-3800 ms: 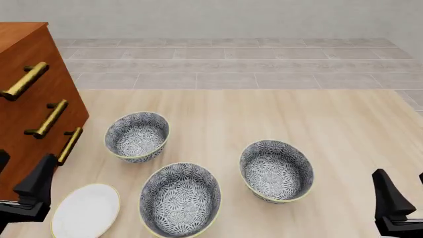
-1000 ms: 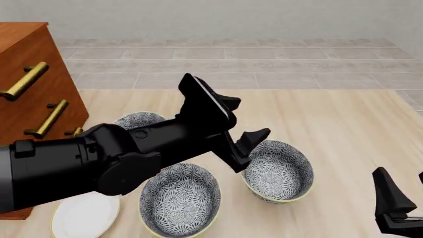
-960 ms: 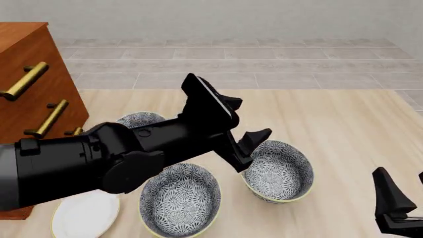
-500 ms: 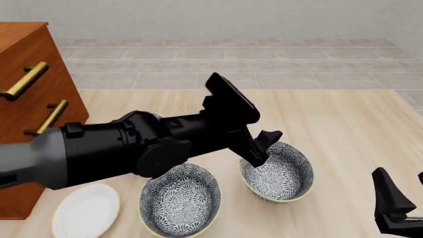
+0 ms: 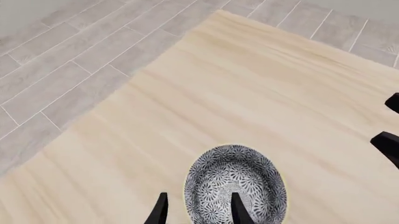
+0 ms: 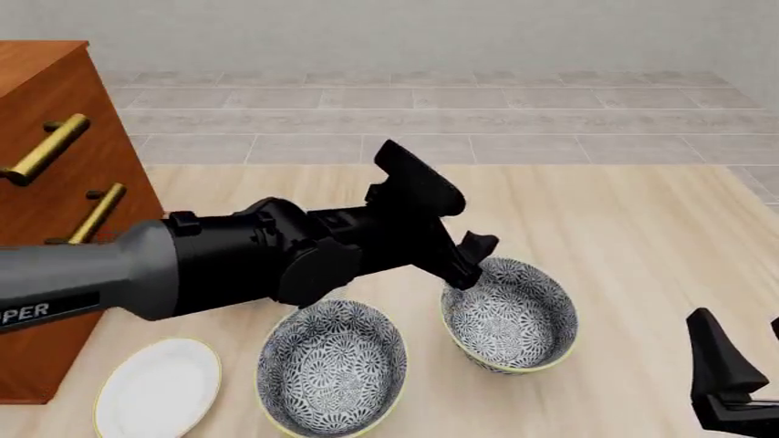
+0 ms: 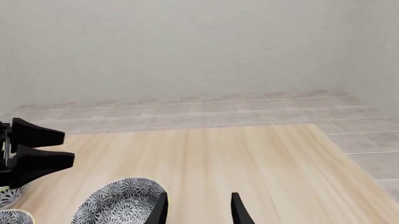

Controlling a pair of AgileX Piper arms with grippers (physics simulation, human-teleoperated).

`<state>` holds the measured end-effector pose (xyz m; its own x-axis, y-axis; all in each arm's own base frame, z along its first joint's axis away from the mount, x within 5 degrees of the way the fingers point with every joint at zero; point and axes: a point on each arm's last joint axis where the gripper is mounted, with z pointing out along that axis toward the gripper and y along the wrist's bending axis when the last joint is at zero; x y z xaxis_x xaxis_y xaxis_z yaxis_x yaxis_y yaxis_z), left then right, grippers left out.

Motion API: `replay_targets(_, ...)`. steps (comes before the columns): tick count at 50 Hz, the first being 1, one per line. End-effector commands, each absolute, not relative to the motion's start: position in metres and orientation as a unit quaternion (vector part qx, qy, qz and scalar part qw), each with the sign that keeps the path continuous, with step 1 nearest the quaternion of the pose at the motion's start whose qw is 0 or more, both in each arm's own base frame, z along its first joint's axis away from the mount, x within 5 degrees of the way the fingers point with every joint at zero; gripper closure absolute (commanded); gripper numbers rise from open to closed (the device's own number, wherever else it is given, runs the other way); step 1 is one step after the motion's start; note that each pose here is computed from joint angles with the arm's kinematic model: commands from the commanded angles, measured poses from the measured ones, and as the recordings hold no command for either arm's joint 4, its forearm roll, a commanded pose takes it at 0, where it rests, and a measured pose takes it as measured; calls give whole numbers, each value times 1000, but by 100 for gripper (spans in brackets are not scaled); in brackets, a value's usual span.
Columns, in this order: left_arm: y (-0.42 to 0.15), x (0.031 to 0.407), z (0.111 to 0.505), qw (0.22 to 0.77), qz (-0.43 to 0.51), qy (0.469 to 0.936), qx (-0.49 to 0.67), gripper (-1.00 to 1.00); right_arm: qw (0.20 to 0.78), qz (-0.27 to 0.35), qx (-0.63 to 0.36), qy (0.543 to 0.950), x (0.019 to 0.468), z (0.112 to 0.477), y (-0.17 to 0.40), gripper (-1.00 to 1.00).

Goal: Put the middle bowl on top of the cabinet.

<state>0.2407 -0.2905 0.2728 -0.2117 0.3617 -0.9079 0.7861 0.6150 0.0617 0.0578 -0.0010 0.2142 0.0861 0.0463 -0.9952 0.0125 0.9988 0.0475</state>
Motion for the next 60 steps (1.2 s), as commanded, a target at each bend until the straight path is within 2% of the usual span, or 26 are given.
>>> replay_targets(1,-288,253,259,485,-209,767,364,-100,738,13,26,675,57,215,-1,-100)
replay_targets(30,-287,272,231,453,-200,802,335,-100,738,13,29,674,57,214,-1,-100)
replay_targets(60,-290,276,201,430,-196,817,330,-100,738,13,32,674,58,215,-2,-100)
